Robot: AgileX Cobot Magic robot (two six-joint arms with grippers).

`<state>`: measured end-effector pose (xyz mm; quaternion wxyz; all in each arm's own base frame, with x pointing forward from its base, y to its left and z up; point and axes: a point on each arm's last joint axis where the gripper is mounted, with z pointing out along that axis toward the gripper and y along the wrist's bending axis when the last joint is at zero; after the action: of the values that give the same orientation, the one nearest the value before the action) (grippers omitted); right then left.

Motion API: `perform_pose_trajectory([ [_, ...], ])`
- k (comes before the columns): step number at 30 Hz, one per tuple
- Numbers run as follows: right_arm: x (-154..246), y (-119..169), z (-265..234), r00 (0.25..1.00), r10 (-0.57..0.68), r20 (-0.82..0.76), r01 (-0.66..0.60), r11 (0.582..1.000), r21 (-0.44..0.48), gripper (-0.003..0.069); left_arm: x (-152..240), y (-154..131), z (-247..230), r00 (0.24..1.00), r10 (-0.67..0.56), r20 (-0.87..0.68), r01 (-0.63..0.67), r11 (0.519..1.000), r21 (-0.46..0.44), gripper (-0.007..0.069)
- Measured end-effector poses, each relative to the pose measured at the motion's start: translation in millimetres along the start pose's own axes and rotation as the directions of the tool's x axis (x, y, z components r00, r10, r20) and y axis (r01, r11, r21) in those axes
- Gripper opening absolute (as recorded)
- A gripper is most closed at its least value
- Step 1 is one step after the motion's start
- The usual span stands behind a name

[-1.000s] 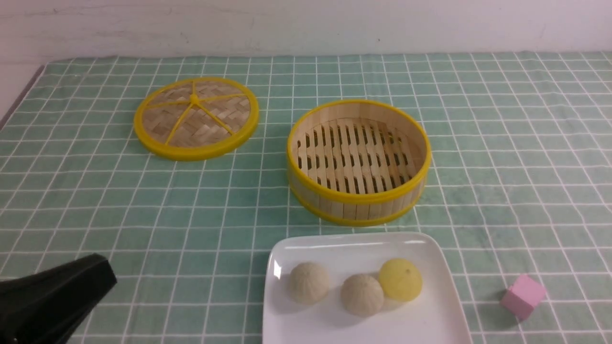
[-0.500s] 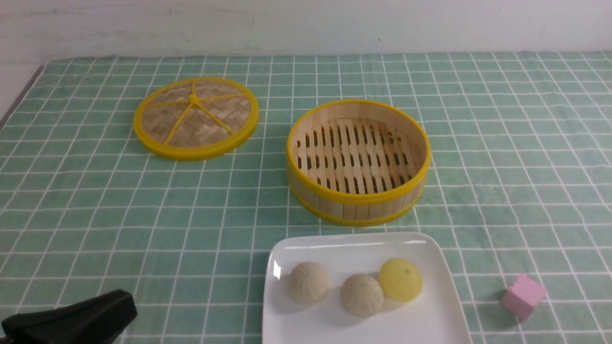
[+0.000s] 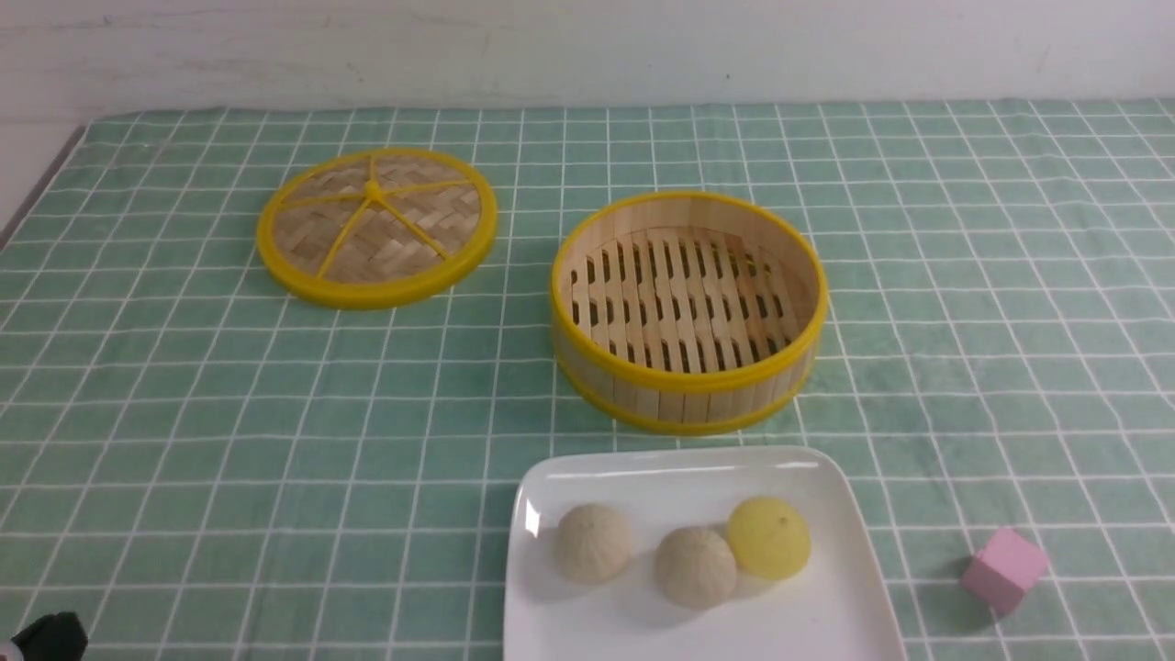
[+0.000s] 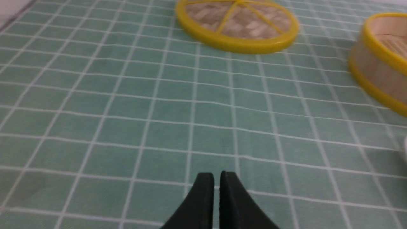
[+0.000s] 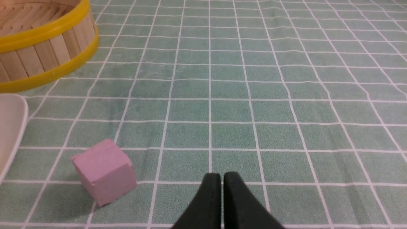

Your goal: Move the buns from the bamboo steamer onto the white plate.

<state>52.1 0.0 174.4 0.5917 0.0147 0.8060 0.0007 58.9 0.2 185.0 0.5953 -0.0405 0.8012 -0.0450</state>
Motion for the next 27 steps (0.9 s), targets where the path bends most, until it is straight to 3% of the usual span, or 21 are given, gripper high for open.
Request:
perform_pose_trajectory([
  [3,-0.2,0.0,-0.1,1.0,0.0,0.0,0.0,1.0,0.0,0.0036,8.8,3.9,0.2,1.0,-0.011,0.02,0.012,0.999,-0.044,0.0062],
  [27,-0.1,0.0,-0.1,1.0,0.0,-0.001,0.0,1.0,0.0,0.0036,13.4,5.3,-2.2,1.0,-0.021,0.007,0.021,0.998,-0.055,0.0079],
])
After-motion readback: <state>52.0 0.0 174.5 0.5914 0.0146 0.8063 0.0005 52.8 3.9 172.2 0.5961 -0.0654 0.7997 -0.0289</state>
